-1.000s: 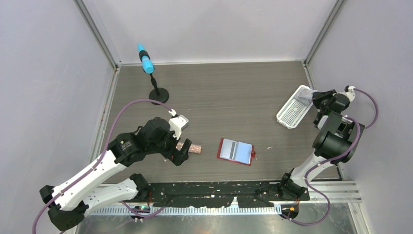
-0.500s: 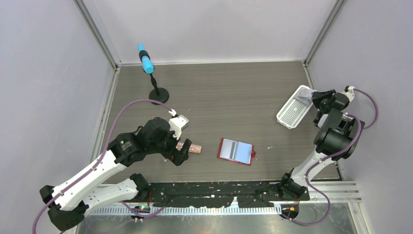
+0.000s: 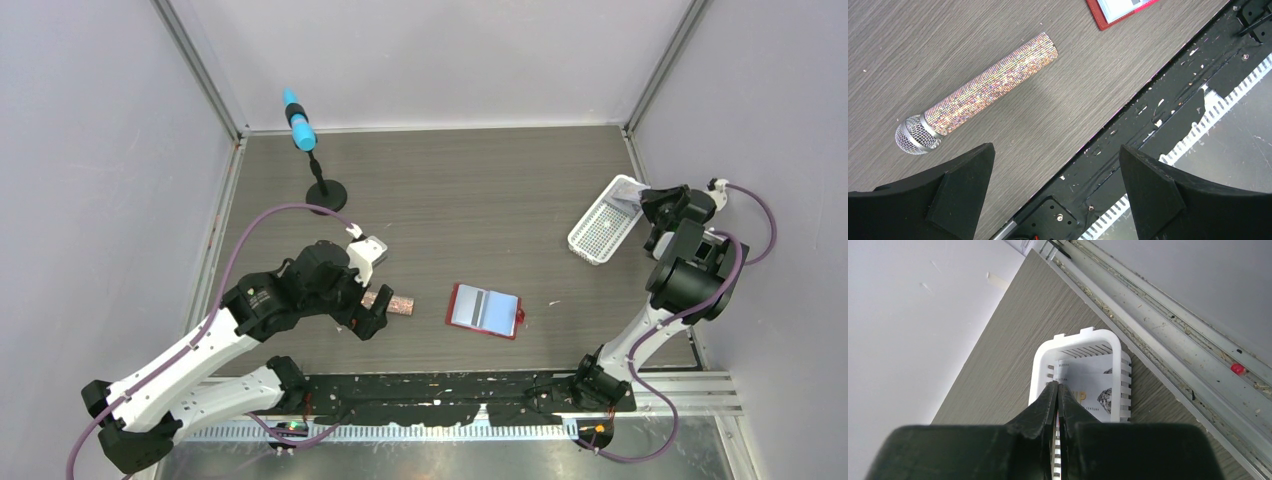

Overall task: Take the credit cards out of the card holder
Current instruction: Place the credit card in the storage box, then remove the credit card from the card holder.

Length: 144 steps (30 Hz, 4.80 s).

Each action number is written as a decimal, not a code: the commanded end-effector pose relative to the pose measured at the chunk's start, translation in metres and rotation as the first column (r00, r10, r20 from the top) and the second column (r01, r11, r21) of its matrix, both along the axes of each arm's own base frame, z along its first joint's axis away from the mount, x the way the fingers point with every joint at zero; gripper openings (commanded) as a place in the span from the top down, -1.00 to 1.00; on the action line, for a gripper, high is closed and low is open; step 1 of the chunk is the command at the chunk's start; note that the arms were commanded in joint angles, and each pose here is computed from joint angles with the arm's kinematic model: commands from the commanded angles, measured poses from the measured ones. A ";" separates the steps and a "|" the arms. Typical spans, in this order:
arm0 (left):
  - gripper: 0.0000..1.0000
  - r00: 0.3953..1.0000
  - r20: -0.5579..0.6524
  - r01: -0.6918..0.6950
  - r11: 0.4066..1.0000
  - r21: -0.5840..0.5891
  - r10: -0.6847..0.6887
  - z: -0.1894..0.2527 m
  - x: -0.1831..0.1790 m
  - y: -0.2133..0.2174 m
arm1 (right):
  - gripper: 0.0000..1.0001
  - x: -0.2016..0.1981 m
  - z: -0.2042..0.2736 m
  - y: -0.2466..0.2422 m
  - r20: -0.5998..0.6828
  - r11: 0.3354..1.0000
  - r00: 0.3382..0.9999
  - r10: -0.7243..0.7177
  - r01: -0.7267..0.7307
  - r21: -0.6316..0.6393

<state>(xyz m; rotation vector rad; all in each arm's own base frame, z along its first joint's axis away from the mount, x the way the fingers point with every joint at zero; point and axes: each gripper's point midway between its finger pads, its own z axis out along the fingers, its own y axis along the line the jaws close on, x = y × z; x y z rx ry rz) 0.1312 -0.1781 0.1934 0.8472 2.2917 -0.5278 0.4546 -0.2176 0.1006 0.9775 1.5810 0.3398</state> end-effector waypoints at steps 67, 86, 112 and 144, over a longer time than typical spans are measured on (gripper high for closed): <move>-0.98 0.998 0.053 -0.026 0.999 -0.028 0.027 0.012 0.012 -0.001 | 0.15 0.009 -0.007 -0.057 -0.164 0.973 0.961 -0.221 0.228 0.023; -0.98 0.992 0.097 -0.078 0.997 -0.026 0.081 0.013 0.017 0.011 | 0.19 -0.008 0.027 0.009 -0.028 0.998 0.999 -0.035 0.036 0.055; -0.98 0.949 0.226 -0.218 0.975 -0.036 0.221 0.029 0.032 0.040 | 0.14 -0.116 0.020 0.294 -0.378 0.783 0.746 0.549 -0.617 -0.080; -0.98 0.922 0.272 -0.271 0.961 -0.053 0.275 0.035 0.038 0.052 | -0.37 -0.245 -0.044 0.474 -0.671 0.705 0.578 0.465 -0.700 -0.115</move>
